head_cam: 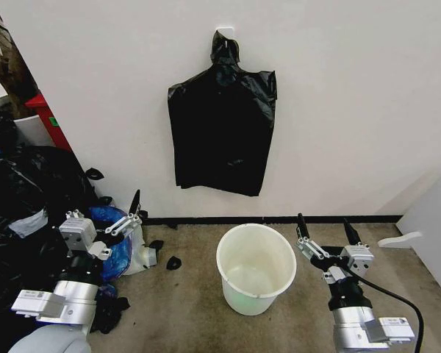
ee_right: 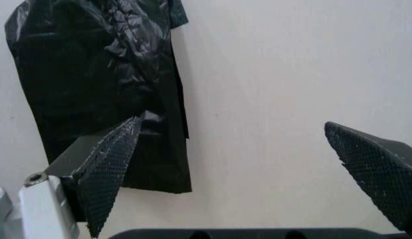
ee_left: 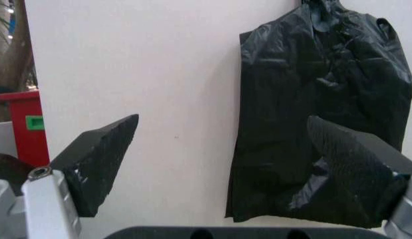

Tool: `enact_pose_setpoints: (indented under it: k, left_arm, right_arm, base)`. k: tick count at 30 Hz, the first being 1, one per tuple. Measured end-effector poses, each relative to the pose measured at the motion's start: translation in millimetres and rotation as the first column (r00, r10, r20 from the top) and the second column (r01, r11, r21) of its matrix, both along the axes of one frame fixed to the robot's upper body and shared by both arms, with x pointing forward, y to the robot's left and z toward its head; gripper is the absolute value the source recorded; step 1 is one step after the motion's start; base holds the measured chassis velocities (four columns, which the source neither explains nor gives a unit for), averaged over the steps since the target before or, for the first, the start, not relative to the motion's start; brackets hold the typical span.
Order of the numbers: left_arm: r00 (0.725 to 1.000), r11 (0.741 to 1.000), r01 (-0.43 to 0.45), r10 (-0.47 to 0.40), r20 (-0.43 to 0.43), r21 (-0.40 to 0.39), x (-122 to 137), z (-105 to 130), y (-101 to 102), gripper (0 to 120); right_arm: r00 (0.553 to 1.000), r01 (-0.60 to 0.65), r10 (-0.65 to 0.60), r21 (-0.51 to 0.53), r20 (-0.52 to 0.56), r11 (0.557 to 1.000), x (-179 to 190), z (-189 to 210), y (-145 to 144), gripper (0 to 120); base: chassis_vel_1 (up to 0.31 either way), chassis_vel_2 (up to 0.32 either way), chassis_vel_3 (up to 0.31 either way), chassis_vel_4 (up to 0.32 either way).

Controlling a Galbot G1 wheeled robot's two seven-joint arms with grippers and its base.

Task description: Place the garbage bag over the trash bin.

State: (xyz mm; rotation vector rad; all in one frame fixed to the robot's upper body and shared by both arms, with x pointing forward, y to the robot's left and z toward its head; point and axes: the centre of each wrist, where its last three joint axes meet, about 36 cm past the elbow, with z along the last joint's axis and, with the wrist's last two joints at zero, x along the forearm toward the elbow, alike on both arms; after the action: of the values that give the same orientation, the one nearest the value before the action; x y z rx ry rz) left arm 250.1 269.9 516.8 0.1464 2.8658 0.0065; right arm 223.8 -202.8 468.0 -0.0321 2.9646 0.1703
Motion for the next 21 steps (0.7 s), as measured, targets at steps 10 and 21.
enact_pose_setpoints:
  k: [10, 21]
  left_arm:
    - [1.0, 1.0, -0.01, 0.01, 0.001, 0.0, 0.0, -2.1, 3.3, 100]
    - [0.999, 1.0, -0.03, 0.03, 0.035, 0.003, -2.5, -6.9, 6.0, 100]
  right_arm:
    - [0.998, -0.057, 0.053, 0.281, 0.022, 0.958, 8.4, 15.2, 17.4, 100]
    - [0.958, -0.264, 0.282, 0.569, 0.058, 0.779, 46.7, 38.1, 25.3, 100]
  base:
    - [0.0, 0.0, 0.0, 0.0]
    - [0.0, 0.0, 0.0, 0.0]
